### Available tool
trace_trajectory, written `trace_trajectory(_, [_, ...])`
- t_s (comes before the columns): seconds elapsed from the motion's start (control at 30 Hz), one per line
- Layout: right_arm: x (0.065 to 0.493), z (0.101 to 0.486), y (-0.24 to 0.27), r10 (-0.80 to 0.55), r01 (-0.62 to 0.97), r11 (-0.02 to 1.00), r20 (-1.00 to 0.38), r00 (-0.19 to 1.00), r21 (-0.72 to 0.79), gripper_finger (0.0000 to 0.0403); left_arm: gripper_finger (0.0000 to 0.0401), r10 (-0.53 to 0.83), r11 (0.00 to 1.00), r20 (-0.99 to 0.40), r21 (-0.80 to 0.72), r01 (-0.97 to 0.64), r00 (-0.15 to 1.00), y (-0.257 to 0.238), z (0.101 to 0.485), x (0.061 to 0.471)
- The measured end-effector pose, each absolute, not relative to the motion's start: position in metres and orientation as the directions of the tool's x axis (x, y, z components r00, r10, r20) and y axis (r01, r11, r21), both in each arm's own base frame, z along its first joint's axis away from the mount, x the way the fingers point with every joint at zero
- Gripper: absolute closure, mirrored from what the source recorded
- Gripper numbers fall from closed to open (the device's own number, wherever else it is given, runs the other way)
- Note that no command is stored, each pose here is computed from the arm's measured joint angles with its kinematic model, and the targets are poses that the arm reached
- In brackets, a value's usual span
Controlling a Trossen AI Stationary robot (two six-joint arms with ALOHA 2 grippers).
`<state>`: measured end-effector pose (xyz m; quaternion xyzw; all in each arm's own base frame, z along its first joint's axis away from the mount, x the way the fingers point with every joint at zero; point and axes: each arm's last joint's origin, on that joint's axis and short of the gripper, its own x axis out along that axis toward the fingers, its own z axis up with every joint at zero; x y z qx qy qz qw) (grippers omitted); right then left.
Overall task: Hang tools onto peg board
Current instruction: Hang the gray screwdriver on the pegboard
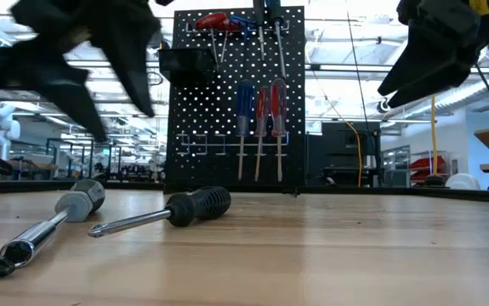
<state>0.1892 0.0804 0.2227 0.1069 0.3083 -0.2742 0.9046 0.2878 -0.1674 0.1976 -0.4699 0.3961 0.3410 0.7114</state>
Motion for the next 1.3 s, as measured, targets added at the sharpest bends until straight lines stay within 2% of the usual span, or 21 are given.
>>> trace_trajectory(0.33, [0.198, 0.215, 0.086, -0.376, 0.517, 0.856, -0.651, 0.659, 0.029, 0.0014, 0.0175, 0.153, 0.115, -0.925, -0.332, -0.936, 0.347, -0.194, 0.153, 0.281])
trace_trajectory(0.6, [0.199, 0.214, 0.086, -0.376, 0.518, 0.855, -0.652, 0.658, 0.030, 0.0014, 0.0175, 0.210, 0.075, -0.926, -0.304, -0.950, 0.313, -0.191, 0.133, 0.289])
trace_trajectory(0.73, [0.199, 0.214, 0.086, -0.376, 0.518, 0.855, -0.652, 0.658, 0.030, 0.0014, 0.0175, 0.225, 0.074, -0.921, -0.309, -0.948, 0.317, -0.188, 0.133, 0.290])
trace_trajectory(0.97, [0.199, 0.214, 0.086, -0.380, 0.519, 0.854, -0.650, 0.658, 0.026, 0.0014, 0.0175, 0.227, 0.175, -0.923, -0.274, -0.946, 0.309, -0.181, 0.132, 0.295])
trace_trajectory(1.3, [0.199, 0.214, 0.086, -0.383, 0.521, 0.853, -0.648, 0.658, 0.025, 0.0014, 0.0178, 0.313, 0.251, -0.927, -0.128, -0.960, 0.205, -0.155, 0.129, 0.297])
